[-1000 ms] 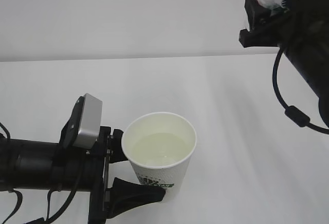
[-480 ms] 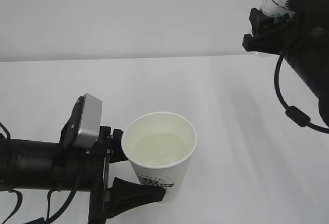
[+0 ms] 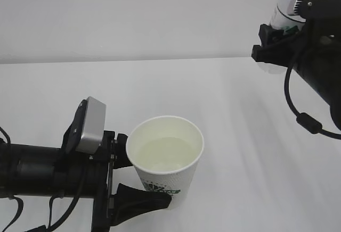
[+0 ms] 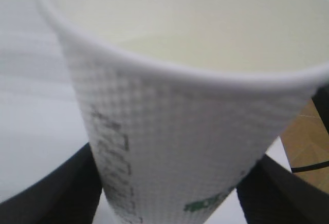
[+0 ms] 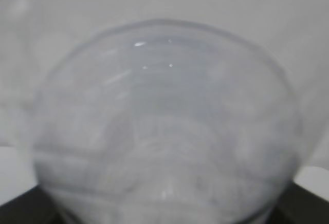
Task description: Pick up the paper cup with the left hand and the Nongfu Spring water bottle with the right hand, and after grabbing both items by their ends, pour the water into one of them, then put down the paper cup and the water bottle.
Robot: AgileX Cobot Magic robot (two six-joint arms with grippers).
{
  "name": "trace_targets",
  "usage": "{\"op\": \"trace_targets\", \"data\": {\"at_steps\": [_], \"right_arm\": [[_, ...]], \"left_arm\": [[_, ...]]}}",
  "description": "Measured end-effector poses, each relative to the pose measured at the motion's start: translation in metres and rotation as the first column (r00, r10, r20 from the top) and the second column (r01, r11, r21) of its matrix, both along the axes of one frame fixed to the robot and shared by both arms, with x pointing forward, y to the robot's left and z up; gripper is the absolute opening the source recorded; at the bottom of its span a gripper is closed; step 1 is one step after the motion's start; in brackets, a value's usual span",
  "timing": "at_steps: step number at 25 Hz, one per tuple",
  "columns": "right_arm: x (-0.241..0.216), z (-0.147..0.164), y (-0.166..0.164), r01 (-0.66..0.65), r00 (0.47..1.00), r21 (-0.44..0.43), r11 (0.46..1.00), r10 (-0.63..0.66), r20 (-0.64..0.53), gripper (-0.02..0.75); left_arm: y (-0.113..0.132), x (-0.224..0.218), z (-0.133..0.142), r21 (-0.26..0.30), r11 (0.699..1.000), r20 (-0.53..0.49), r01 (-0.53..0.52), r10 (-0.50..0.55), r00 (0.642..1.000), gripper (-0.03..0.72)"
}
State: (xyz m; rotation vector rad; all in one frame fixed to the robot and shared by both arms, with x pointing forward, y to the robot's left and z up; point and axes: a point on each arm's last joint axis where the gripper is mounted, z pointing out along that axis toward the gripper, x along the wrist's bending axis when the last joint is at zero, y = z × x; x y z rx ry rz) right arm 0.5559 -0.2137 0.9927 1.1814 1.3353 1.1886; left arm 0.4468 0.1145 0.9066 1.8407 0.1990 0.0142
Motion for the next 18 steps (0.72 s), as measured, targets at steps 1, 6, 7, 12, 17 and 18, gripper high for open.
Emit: {"op": "trace_targets", "data": {"at_steps": [1, 6, 7, 12, 17, 18], "right_arm": [[0.000, -0.001, 0.000, 0.000, 1.000, 0.001, 1.000, 0.000, -0.006, 0.491], [0.000, -0.003, 0.001, -0.006, 0.999, 0.000, 1.000, 0.006, -0.033, 0.491], [0.000, -0.004, 0.001, -0.007, 0.999, 0.000, 1.000, 0.007, -0.043, 0.491], [-0.001, -0.009, 0.000, 0.003, 0.995, 0.015, 1.000, -0.002, -0.096, 0.491], [-0.001, -0.011, 0.000, 0.000, 0.993, 0.017, 1.000, 0.002, -0.121, 0.491], [-0.001, -0.011, 0.000, 0.000, 0.993, 0.017, 1.000, 0.002, -0.121, 0.491]], "left_arm": [[0.000, 0.000, 0.000, 0.000, 1.000, 0.000, 0.000, 0.000, 1.000, 0.554], [0.000, 0.000, 0.000, 0.000, 1.000, 0.000, 0.000, 0.000, 1.000, 0.554], [0.000, 0.000, 0.000, 0.000, 1.000, 0.000, 0.000, 0.000, 1.000, 0.554], [0.000, 0.000, 0.000, 0.000, 1.000, 0.000, 0.000, 0.000, 1.000, 0.554], [0.000, 0.000, 0.000, 0.000, 1.000, -0.002, -0.001, 0.001, 1.000, 0.554], [0.000, 0.000, 0.000, -0.001, 1.000, -0.004, -0.001, 0.001, 1.000, 0.554]]}}
